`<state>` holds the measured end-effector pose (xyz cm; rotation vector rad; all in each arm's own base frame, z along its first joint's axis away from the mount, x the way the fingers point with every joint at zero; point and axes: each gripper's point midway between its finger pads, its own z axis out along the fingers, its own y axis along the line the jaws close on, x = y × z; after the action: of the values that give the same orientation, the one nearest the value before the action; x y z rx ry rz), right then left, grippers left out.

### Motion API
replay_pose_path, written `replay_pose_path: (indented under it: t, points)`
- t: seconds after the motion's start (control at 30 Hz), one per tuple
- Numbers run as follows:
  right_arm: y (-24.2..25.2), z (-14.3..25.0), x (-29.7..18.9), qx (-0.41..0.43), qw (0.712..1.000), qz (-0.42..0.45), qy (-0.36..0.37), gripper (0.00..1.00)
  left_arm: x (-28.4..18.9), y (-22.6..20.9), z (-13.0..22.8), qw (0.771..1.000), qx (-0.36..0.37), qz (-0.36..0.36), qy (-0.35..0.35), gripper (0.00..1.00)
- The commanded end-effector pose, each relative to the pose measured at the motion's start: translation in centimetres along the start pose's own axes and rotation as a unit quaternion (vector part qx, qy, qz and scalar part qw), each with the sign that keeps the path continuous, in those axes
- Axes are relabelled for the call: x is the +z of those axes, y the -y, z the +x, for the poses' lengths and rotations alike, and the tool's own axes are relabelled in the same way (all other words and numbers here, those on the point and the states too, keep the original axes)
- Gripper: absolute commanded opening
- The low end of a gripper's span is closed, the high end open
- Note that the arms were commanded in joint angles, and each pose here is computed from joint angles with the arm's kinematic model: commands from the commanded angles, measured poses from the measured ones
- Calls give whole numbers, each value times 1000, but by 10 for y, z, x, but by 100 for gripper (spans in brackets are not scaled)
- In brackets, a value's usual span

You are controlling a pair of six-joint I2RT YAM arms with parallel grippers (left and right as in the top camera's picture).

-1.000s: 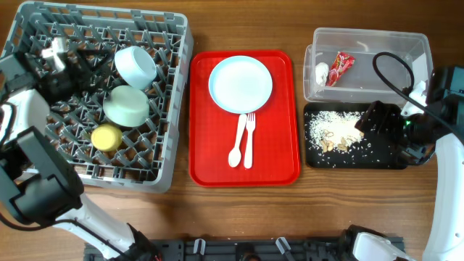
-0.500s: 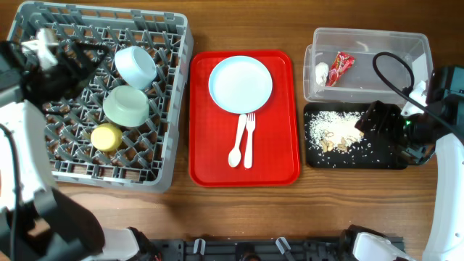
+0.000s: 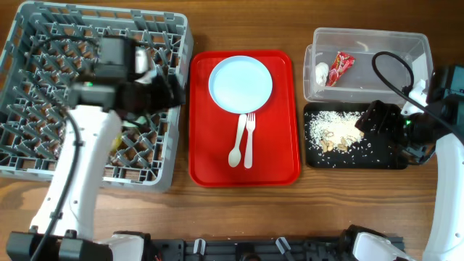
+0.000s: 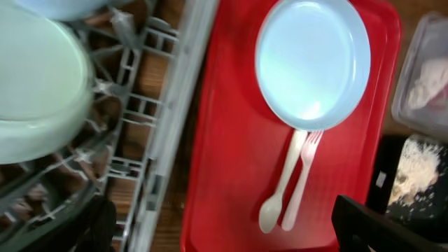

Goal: Sort waste into correct bins and load items into the dishwasher rack
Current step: 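Move the left gripper back over the red tray, then lower the left gripper and grasp the white spoon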

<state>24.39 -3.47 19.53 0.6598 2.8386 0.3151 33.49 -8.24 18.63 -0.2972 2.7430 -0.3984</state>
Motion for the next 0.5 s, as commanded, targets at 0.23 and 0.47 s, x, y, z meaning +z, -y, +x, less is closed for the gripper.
replay_pose_path:
  t: [0.23,0.47]
  points:
    - [-4,-5,-10,-15,1000,-8,21,100,20,50,34,998,54,-18,-20,100]
    - [-4,-5,-10,-15,1000,-8,21,100,57,76,56,993,98,-21,-59,100]
